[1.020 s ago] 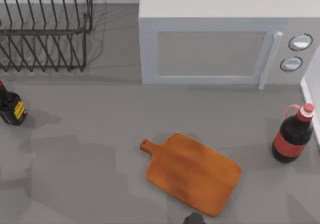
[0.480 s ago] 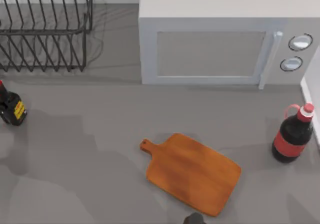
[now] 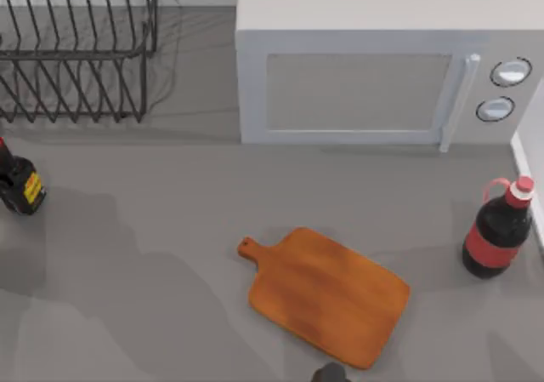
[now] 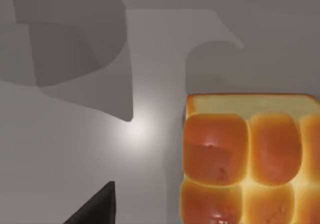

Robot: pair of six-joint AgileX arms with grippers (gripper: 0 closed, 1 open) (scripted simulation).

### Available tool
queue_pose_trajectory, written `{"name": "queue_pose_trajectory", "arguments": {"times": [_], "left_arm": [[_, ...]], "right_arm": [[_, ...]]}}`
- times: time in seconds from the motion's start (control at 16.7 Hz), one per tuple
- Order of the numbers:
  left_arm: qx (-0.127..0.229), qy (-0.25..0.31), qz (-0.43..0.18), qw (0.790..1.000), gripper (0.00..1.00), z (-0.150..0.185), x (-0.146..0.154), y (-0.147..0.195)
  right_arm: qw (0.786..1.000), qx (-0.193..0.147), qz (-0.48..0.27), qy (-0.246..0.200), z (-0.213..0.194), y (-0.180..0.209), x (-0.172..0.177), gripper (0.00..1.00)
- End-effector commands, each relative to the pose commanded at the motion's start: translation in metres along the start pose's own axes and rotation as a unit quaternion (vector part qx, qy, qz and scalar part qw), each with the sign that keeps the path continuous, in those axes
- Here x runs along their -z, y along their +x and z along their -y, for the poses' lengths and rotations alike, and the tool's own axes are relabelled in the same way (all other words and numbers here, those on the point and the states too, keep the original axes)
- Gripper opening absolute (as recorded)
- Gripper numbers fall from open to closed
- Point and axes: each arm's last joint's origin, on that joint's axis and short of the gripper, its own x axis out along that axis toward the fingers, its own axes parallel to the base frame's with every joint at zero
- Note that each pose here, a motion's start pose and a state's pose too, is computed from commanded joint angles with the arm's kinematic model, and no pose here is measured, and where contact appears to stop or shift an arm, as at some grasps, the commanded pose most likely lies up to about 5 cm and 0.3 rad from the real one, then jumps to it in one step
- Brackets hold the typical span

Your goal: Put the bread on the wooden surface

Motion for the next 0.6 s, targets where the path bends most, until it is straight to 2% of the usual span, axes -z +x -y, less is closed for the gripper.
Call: {"name": "queue_pose_trajectory", "arguments": {"times": [0.24, 0.48, 0.6], "left_arm": [[0.0, 0.0, 0.0, 1.0, 1.0, 0.0, 0.001, 0.036], [0.0, 0.0, -0.001, 1.0, 1.0, 0.0, 0.002, 0.039], [0.0, 0.0, -0.001, 1.0, 0.85, 0.0, 0.002, 0.039]], "right_arm": [[1.0, 0.0, 0.0, 0.0, 0.0, 0.0, 0.0, 1.0], [1.0, 0.0, 0.0, 0.0, 0.0, 0.0, 0.0, 1.0], [1.0, 0.0, 0.0, 0.0, 0.0, 0.0, 0.0, 1.0]]}}
